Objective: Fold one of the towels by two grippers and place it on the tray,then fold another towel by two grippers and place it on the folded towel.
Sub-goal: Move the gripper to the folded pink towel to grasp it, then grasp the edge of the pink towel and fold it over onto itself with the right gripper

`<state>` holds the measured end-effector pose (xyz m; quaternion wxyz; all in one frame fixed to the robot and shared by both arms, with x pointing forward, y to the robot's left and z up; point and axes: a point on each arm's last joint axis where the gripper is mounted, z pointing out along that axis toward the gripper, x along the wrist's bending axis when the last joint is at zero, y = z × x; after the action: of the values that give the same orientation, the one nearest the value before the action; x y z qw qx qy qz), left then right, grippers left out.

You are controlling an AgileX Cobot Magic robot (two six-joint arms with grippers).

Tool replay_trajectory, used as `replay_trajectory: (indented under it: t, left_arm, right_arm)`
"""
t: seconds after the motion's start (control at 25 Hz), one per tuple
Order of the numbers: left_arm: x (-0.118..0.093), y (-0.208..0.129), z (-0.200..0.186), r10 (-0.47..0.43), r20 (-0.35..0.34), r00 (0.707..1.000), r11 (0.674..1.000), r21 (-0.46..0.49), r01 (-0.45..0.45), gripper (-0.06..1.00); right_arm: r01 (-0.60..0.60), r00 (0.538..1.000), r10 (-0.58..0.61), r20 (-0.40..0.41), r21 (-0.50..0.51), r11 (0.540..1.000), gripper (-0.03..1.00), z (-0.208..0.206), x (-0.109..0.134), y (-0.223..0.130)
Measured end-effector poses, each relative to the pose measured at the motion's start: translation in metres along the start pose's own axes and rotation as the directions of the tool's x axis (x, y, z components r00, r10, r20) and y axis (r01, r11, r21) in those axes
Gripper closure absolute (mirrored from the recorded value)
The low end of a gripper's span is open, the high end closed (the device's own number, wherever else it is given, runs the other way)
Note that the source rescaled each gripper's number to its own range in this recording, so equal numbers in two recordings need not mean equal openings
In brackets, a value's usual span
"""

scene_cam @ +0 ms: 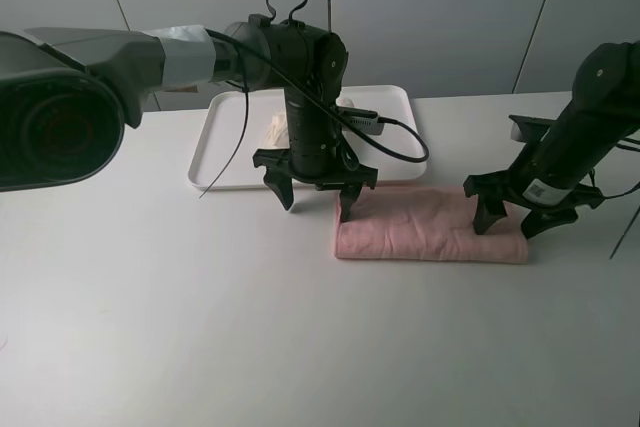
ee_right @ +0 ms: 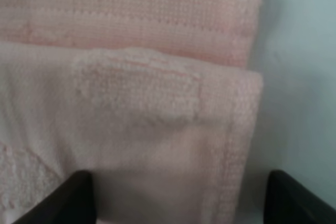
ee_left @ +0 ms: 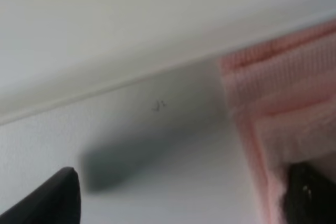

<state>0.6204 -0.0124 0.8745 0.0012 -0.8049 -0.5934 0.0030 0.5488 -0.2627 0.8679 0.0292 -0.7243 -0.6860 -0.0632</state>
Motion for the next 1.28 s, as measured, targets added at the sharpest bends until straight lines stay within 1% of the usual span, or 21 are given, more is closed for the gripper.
replay_trajectory:
  t: [0.04,0.12,0.2,0.28,0.32,0.64,0.8,0.92,1.28]
  left_arm:
    - [0.000,0.000,0.000,0.007,0.000,1.000,1.000,0.000,-0.007,-0.05]
    - [0.000,0.000,0.000,0.014,0.001,1.000,1.000,-0.003,-0.014,-0.05]
    - [0.000,0.000,0.000,0.014,0.003,1.000,1.000,-0.002,-0.014,-0.05]
    - [0.000,0.000,0.000,0.016,0.004,1.000,1.000,-0.001,-0.016,-0.05]
    - [0.000,0.000,0.000,0.015,0.004,1.000,1.000,-0.001,-0.015,-0.05]
    - [0.000,0.000,0.000,0.017,0.004,1.000,1.000,-0.001,-0.017,-0.05]
    - [0.000,0.000,0.000,0.019,0.004,1.000,1.000,-0.001,-0.019,-0.05]
    - [0.000,0.000,0.000,0.021,0.004,1.000,1.000,-0.001,-0.021,-0.05]
    - [0.000,0.000,0.000,0.021,0.004,1.000,1.000,-0.001,-0.021,-0.05]
  right_arm:
    - [0.002,1.000,-0.002,0.017,0.004,1.000,0.35,0.002,-0.001,0.000]
    - [0.001,0.999,-0.001,0.033,0.003,1.000,0.49,0.003,-0.001,0.000]
    - [-0.012,0.999,0.012,0.032,0.005,1.000,0.65,0.004,0.000,0.000]
    - [-0.037,0.999,0.036,0.019,0.007,0.999,0.85,0.005,0.002,-0.001]
    - [-0.038,0.999,0.038,0.017,0.005,0.999,0.90,0.005,0.003,0.000]
    - [-0.010,1.000,0.009,0.013,0.020,1.000,0.90,0.004,0.003,0.000]
    - [0.010,1.000,-0.009,-0.022,0.023,1.000,0.90,0.001,0.006,-0.001]
    - [0.016,0.998,-0.014,-0.063,0.034,0.999,0.90,-0.006,0.010,-0.006]
    - [0.022,0.991,-0.029,-0.129,-0.058,0.998,0.90,-0.048,0.019,-0.008]
